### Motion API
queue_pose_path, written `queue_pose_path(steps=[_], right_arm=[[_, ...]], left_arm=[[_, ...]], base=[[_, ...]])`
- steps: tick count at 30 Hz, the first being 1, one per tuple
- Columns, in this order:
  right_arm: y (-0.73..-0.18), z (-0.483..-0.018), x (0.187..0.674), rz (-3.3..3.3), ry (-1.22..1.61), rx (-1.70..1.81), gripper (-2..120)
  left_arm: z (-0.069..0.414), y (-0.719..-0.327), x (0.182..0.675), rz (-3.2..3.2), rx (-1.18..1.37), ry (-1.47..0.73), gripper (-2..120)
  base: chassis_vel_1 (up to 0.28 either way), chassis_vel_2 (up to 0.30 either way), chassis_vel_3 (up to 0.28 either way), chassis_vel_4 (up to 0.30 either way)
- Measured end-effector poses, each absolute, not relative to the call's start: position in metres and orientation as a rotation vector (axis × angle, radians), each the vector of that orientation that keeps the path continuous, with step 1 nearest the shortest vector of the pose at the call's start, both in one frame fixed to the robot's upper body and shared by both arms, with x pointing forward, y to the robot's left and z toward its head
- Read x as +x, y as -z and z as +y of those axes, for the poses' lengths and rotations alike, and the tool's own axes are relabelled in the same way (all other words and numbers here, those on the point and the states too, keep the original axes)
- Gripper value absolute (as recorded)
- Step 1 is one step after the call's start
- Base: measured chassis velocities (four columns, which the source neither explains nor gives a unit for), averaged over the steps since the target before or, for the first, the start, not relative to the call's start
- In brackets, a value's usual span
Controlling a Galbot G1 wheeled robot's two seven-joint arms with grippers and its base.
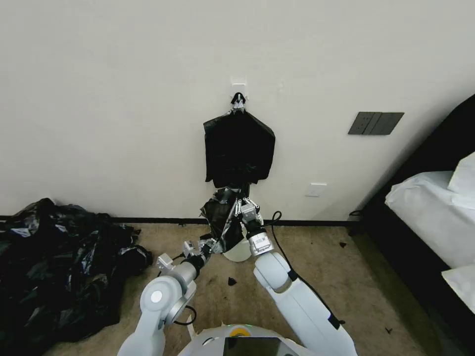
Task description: Place a trash bag onto the trash bin.
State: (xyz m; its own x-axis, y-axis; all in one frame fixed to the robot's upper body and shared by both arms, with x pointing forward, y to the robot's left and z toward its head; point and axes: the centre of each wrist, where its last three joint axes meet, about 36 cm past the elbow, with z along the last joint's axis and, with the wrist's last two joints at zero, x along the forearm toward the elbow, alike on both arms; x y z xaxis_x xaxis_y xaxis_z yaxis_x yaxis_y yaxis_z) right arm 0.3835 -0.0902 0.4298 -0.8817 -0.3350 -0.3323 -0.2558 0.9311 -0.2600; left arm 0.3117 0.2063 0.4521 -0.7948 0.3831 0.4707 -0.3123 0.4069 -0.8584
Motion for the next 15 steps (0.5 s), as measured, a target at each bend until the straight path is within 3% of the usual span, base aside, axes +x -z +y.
queue_pose_path(steps=[10, 14, 15], right_arm=[[-0.427, -0.097, 0.38, 2.741, 0.32, -0.347, 0], [-0.432, -0.103, 0.376, 2.799, 0.315, -0.208, 0], [-0.432, -0.103, 0.376, 2.799, 0.315, -0.208, 0]], left_arm=[[0.227, -0.476, 0.335, -2.336, -0.221, -1.215, 7], [0.252, -0.503, 0.356, -2.627, -0.358, -0.801, 0], [0.252, -0.503, 0.356, -2.627, -0.358, -0.801, 0]], base=[[0.0, 0.0, 0.0, 0.0], [0.0, 0.0, 0.0, 0.0], [0.0, 0.0, 0.0, 0.0]])
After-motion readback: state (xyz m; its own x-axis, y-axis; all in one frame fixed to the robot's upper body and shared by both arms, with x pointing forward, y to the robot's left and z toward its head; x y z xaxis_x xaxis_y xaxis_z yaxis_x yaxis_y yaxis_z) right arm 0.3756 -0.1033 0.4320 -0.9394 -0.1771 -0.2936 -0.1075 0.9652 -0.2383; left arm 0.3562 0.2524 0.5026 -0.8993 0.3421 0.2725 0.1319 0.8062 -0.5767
